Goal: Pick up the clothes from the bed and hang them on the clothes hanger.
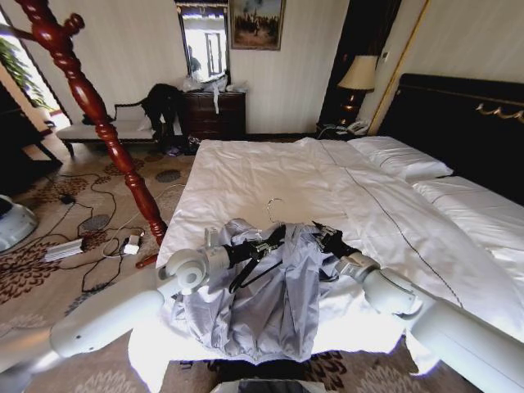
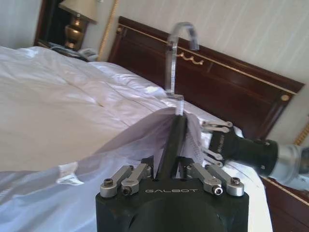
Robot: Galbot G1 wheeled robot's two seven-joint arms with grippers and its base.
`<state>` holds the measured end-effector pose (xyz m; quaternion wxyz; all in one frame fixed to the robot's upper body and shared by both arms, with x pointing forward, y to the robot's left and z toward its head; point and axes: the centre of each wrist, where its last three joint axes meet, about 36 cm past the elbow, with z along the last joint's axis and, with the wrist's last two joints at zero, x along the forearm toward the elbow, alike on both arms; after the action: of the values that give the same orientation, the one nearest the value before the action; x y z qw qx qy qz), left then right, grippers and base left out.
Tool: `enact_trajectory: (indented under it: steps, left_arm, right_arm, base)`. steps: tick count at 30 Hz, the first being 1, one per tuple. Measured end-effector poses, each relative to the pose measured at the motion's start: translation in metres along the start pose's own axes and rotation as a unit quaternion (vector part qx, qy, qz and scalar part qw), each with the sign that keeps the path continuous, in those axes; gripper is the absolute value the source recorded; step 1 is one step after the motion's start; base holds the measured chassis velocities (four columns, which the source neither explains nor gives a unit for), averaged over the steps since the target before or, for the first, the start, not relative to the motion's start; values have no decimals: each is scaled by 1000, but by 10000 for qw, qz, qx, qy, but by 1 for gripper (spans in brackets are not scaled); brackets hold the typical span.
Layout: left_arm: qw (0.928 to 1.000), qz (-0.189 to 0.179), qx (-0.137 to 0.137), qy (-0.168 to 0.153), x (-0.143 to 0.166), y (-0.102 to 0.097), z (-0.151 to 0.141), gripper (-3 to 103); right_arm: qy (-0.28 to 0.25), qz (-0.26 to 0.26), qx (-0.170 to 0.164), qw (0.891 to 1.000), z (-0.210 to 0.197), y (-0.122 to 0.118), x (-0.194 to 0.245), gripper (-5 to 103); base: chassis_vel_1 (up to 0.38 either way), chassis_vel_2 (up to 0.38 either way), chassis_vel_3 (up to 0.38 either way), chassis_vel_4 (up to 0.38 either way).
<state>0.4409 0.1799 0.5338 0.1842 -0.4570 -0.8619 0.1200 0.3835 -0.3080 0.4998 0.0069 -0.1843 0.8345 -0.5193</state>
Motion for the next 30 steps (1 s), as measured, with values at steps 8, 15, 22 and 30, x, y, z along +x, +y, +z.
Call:
enact_trajectory:
  steps: [8, 15, 22, 30]
  left_arm:
    - [9999, -123, -37, -90, 15, -6, -8, 55]
    - [9989, -360, -70, -286, 38, -9, -16, 76]
    - [9914, -944, -135, -891, 81, -15, -37, 99]
    - [9792, -1705, 19, -1100, 95, 10, -33, 100]
  right_arm:
    - [-12, 41, 44, 10000, 2, 1, 0, 18]
    - [-12, 15, 58, 10000, 1, 3, 3, 18]
    - [-17, 24, 112, 9999, 2, 10, 6, 18]
    - [-82, 89, 84, 9999, -1, 9, 4, 18]
  base:
    - [0, 0, 0, 0]
    - [0, 0, 0, 0]
    - [0, 0, 0, 0]
    - [0, 0, 0, 0]
